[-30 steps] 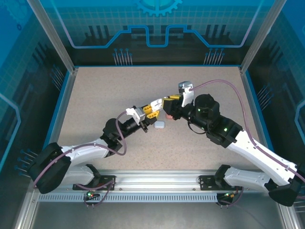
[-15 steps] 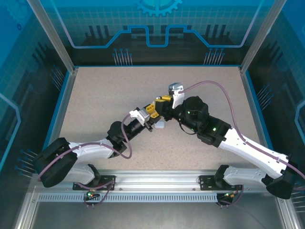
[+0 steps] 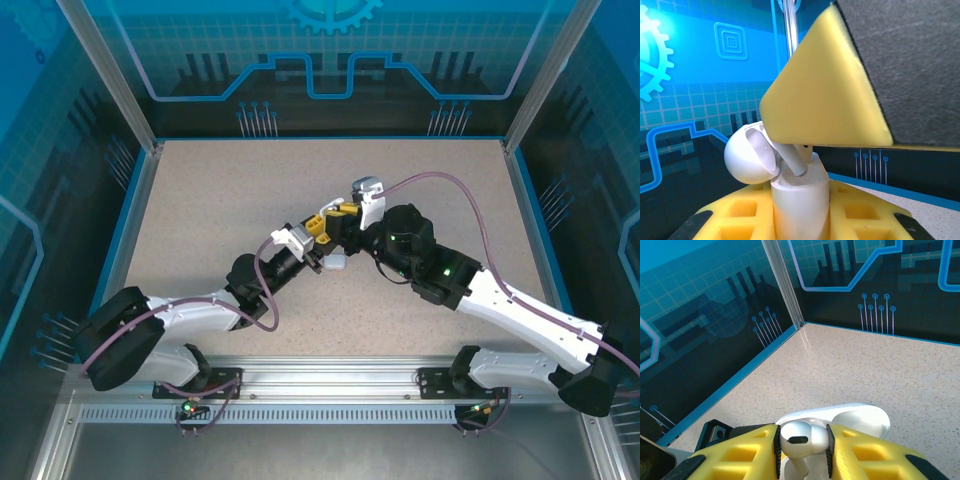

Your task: Insert the wireless bluetooth earbuds into the charging case

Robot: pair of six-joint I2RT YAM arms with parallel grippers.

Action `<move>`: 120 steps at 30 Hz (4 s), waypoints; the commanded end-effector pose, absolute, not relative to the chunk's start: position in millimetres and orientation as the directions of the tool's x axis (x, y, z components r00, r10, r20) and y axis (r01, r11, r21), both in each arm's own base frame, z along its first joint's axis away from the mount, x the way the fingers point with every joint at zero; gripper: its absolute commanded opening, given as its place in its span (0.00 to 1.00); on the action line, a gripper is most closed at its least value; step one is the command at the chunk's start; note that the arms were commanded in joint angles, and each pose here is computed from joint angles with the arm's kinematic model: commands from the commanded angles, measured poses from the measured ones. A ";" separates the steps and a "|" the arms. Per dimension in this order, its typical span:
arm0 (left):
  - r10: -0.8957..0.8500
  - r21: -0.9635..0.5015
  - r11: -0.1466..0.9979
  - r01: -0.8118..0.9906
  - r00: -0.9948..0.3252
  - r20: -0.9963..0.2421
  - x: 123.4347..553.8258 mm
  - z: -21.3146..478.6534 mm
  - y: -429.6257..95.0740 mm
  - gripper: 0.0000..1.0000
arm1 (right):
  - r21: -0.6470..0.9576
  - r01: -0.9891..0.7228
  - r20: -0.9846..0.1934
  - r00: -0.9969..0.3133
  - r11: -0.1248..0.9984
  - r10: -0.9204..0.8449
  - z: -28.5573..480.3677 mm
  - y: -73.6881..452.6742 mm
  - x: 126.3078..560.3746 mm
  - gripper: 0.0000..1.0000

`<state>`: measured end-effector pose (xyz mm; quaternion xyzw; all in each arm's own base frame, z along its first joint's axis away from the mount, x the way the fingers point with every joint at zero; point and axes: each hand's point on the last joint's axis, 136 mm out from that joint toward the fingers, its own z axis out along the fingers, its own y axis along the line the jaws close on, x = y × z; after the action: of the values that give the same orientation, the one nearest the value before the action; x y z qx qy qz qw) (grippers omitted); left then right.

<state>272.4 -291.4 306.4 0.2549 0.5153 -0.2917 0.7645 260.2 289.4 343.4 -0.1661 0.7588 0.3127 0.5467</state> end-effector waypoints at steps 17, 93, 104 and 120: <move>-0.268 0.042 0.721 0.692 0.334 -0.904 272.0 334.5 -286.4 0.00 | 0.310 -0.619 -0.930 -0.356 0.722 0.094 338.4 305.2 259.8 0.31; -0.291 -0.068 0.472 0.879 0.082 -0.953 249.3 316.3 -291.4 0.03 | 0.477 -0.854 -0.867 -0.496 0.209 -0.047 394.9 284.1 221.1 0.88; -0.254 -0.188 0.509 0.840 -0.062 -0.965 253.8 281.3 -282.1 0.03 | 0.292 -0.575 -0.821 -0.561 0.765 -0.108 325.7 207.8 267.4 1.00; -0.226 -0.708 0.641 0.296 -0.808 -0.544 222.5 110.9 -244.4 0.02 | 0.272 -0.291 -0.645 -0.763 0.917 -0.051 188.0 158.3 269.2 1.00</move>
<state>230.3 -255.0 137.8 0.0943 0.8174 -0.4273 0.3747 262.5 160.1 176.7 -0.1089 0.9288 0.1723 0.3095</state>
